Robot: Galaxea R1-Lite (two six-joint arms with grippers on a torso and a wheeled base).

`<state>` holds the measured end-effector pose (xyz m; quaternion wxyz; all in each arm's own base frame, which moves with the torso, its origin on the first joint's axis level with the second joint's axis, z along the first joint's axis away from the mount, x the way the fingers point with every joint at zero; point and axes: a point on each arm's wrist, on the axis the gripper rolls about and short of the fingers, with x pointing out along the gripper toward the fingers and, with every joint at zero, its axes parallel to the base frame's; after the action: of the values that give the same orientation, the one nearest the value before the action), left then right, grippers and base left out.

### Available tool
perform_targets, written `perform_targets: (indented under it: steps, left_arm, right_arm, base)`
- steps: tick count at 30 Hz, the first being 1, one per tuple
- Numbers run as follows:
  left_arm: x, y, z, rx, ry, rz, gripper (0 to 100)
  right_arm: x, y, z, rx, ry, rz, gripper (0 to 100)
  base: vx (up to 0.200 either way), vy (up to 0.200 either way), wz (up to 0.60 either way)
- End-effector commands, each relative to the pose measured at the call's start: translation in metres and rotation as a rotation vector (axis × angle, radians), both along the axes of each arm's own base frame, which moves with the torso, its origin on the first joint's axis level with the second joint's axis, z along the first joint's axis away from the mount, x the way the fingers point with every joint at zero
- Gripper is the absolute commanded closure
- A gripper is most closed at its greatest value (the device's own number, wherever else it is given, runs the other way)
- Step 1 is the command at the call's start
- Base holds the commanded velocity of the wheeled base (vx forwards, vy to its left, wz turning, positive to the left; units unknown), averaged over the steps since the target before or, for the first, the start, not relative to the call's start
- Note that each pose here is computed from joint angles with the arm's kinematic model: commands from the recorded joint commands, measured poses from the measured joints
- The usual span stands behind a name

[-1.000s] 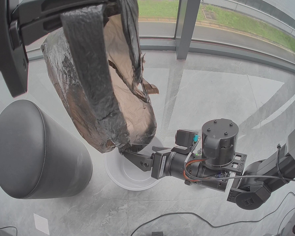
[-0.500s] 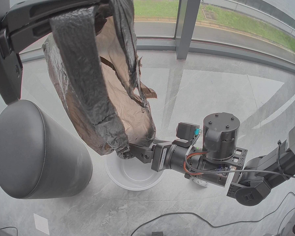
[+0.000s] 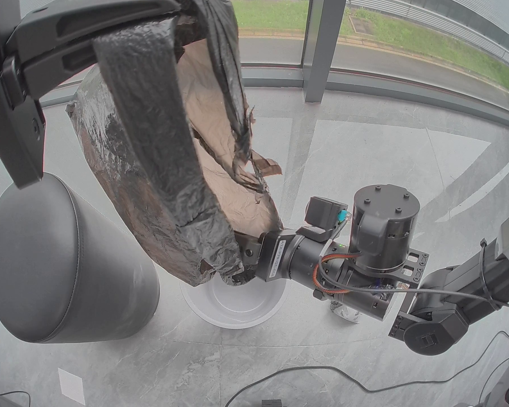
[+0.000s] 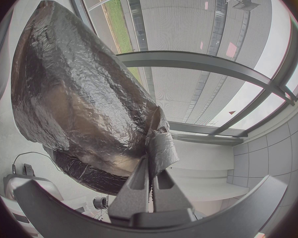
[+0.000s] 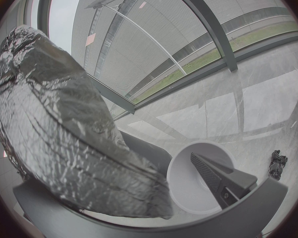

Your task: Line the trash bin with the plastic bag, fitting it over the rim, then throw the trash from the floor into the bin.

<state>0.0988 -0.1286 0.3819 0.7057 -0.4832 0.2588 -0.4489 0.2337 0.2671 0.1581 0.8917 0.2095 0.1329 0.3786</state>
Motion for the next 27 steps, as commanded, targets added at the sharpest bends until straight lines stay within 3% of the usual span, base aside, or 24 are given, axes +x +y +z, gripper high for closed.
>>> perform_targets:
  steps: [1, 7, 11, 17, 18, 27]
  left_arm:
    - [0.004, -0.006, -0.003, 0.013, 0.010, -0.003, 100]
    - [0.001, -0.008, -0.003, 0.013, 0.010, -0.031, 100]
    - [0.001, -0.008, -0.003, 0.012, 0.009, -0.031, 100]
    - [-0.001, -0.006, -0.002, 0.007, 0.005, -0.031, 100]
    - [-0.001, -0.006, -0.002, 0.009, 0.005, -0.031, 100]
    - [-0.001, -0.006, -0.007, -0.016, -0.013, -0.031, 100]
  right_arm:
    - [-0.009, 0.010, -0.003, -0.006, 0.007, 0.037, 0]
    - [-0.014, 0.014, -0.003, -0.003, 0.010, 0.054, 0]
    - [-0.019, 0.019, -0.008, 0.032, 0.077, 0.069, 0]
    - [-0.016, 0.022, -0.017, 0.020, 0.100, 0.068, 0]
    - [-0.015, 0.022, -0.017, 0.020, 0.102, 0.065, 100]
    - [-0.015, 0.021, -0.021, 0.010, 0.113, 0.067, 100]
  base:
    - [0.000, 0.000, 0.00]
    - [0.000, 0.000, 0.00]
    - [0.000, 0.000, 0.00]
    - [0.000, 0.000, 0.00]
    - [0.000, 0.000, 0.00]
    - [0.000, 0.000, 0.00]
